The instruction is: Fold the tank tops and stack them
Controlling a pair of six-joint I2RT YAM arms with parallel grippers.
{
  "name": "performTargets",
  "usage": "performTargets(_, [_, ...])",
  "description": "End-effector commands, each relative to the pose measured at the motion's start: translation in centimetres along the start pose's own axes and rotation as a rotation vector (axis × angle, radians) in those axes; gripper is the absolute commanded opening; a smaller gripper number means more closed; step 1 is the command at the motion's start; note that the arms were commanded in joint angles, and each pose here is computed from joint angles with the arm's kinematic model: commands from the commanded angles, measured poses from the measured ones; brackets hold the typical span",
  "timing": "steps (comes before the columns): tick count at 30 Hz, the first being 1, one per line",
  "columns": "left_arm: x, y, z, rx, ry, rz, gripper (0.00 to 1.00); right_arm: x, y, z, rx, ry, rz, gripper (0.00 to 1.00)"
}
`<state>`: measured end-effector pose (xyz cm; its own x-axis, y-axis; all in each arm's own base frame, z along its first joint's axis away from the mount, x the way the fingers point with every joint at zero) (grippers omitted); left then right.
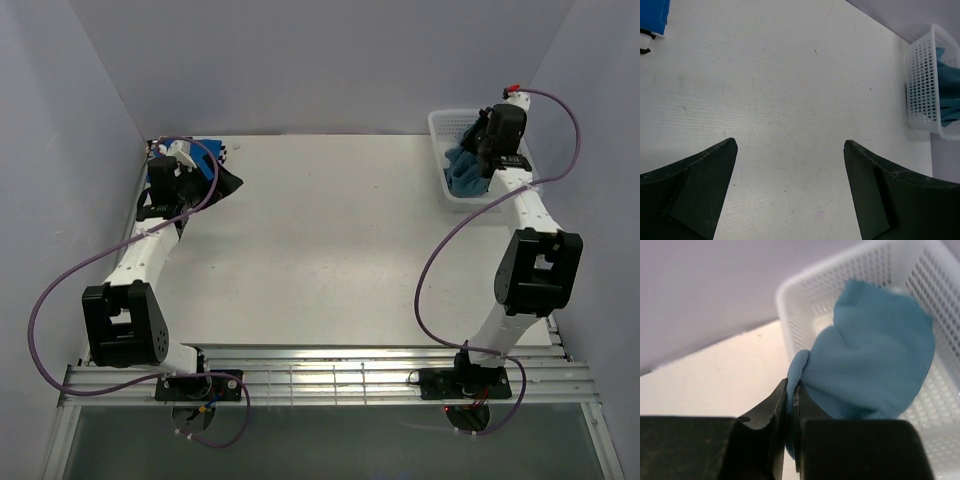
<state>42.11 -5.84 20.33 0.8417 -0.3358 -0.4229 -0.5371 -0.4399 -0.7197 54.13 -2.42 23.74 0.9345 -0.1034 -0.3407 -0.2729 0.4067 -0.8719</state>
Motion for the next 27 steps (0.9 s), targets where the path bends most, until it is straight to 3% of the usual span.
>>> performTargets(1, [-1.7, -0.4, -1.2, -0.036, -0.003, -0.028, 0.98, -4.3, -7.4, 5.7, -0.059, -0.186, -0.175, 0.08])
performTargets(4, [-2.1, -0.1, -0.6, -0.082, -0.047, -0.025, 0.98, -7.0, -9.3, 9.9, -0.133, -0.324, -0.148, 0.08])
performTargets(5, [-2.3, 0.3, -0.4, -0.097, -0.06, -0.016, 0.98, -8.1, -8.0, 12.4, -0.164, -0.409, -0.08, 0.08])
performTargets(6, [-2.4, 0.4, -0.5, -0.119, -0.065, -0.018, 0.98, -9.9, -10.3, 14.5, -0.204, -0.473, -0.118, 0.08])
performTargets(9, [-3.0, 0.9, -0.6, -0.15, -0.073, -0.006, 0.98, -13.9, -11.0, 20.1, -0.281, -0.646, -0.07, 0.08])
performTargets(12, [-3.8, 1.2, -0.2, -0.184, -0.119, -0.005, 0.98, -17.0, -9.6, 25.0, -0.372, -0.792, -0.034, 0.08])
performTargets(17, [-5.2, 2.3, -0.4, -0.237, -0.149, 0.041, 0.98, -24.9, -8.4, 31.5, -0.451, -1.116, -0.09, 0.08])
performTargets(22, [-6.8, 3.0, -0.6, -0.253, -0.165, 0.047, 0.98, -26.4, -6.4, 31.0, -0.451, -1.177, -0.061, 0.08])
performTargets(26, [-7.9, 4.0, -0.1, -0.253, -0.21, 0.063, 0.98, -22.2, 1.3, 25.8, -0.438, -1.043, 0.148, 0.08])
performTargets(27, [-8.1, 4.2, 0.1, -0.256, -0.222, 0.068, 0.98, -20.7, 6.0, 22.7, -0.422, -0.979, 0.272, 0.13])
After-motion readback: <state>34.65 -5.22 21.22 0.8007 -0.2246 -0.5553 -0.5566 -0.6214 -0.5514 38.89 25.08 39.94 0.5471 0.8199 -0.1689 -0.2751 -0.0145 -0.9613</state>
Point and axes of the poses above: each gripper's point midway between its finger pads, its own x axis out along the fingers, its own z axis along the line the jaws close on, y = z × x, the point moved 1 cm from there along -x, back along the fingers, and after that the axes turned 2 degrees about x, right-handed, at the moved point
